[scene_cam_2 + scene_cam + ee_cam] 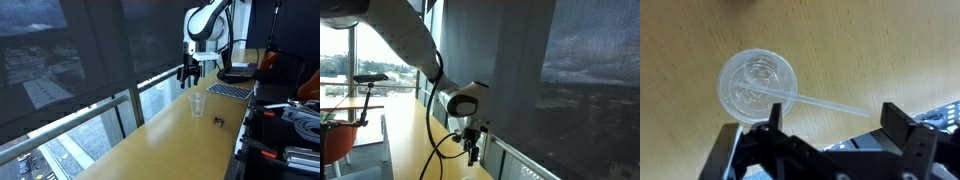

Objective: Put the straw inside the cup

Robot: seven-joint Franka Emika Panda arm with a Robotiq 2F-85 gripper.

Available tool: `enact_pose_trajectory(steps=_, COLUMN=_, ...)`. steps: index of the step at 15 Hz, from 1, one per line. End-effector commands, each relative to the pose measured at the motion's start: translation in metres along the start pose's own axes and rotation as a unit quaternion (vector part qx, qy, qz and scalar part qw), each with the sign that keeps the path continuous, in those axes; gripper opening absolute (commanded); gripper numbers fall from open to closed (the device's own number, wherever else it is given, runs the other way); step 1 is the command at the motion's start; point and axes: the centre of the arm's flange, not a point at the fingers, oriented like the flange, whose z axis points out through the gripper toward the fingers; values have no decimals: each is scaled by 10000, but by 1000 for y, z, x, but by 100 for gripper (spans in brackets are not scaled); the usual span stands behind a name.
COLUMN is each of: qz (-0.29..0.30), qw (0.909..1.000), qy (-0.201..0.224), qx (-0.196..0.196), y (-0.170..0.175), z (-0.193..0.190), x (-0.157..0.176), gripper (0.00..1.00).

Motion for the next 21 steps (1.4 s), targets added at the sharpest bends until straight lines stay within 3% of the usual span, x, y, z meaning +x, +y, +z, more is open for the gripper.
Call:
enact_pose_trajectory(steps=1, qz=21, qw=10000, qy=74, qx=-3, y=11, z=-8, x=2, gripper=100)
enact_pose_trajectory(steps=17, qz=277, qw=9993, qy=213, qx=98, y=45, z=-43, x=-2, gripper=100)
enact_pose_trajectory(steps=21, qz=254, qw=9994, qy=213, qx=139, y=40, z=-40, x=-3, gripper=100)
